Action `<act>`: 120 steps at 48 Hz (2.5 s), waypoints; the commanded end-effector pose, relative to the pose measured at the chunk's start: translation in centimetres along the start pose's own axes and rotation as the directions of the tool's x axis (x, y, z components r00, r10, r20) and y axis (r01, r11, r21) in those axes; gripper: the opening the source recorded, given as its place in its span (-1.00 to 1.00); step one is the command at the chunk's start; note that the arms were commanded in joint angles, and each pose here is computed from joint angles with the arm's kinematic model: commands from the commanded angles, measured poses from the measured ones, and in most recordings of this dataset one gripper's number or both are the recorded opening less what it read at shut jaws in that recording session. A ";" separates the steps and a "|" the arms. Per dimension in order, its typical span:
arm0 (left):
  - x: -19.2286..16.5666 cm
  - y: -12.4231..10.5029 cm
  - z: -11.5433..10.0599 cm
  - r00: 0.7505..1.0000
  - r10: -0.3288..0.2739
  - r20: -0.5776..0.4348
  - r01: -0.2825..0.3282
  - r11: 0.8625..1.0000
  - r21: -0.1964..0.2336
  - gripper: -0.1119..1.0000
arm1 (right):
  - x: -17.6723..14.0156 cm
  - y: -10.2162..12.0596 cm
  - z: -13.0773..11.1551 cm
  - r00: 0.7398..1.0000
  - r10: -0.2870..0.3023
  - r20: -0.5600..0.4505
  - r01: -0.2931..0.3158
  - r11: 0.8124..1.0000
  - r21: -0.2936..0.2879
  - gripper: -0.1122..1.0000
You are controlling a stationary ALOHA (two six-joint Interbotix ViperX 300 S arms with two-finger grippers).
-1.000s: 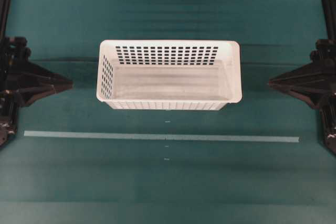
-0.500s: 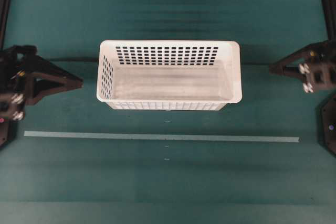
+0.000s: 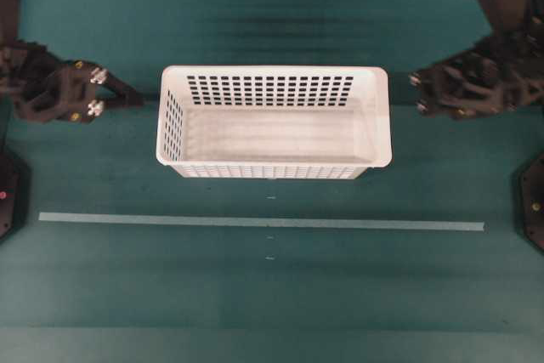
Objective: Lift the white basket with both hands.
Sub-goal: 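Move both grippers toward the left and right side walls of the white basket, then close both grippers on the basket's left and right side rims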
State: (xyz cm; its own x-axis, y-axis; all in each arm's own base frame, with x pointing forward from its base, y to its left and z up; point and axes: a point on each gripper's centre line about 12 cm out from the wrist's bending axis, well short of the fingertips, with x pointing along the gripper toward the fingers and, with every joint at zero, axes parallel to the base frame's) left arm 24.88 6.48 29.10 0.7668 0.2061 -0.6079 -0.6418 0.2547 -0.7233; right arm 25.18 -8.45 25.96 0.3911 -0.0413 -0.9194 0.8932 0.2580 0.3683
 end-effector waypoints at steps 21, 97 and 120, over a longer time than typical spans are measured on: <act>2.1 0.4 0.3 0.972 0.220 -0.077 -0.224 0.974 -0.045 -0.90 | 0.6 1.1 1.6 0.987 -0.155 -0.046 0.154 0.988 -0.029 -0.72; 13.2 5.1 -1.8 0.910 0.383 -0.156 -0.396 0.917 -0.056 0.88 | 13.3 1.3 1.3 0.988 -0.145 -0.045 0.151 0.973 0.177 0.90; 13.2 4.9 -1.8 0.921 0.361 -0.147 -0.372 0.926 -0.058 -0.24 | 13.4 1.6 1.4 0.991 -0.128 -0.044 0.134 0.973 0.188 0.18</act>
State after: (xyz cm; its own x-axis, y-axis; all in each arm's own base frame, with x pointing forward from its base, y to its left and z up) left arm 31.67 8.67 16.39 0.4570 0.1370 -0.8788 -0.8891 0.0992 -0.4469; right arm 31.74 -10.04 14.35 0.2496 -0.0325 -0.9678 0.9669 0.0637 0.2472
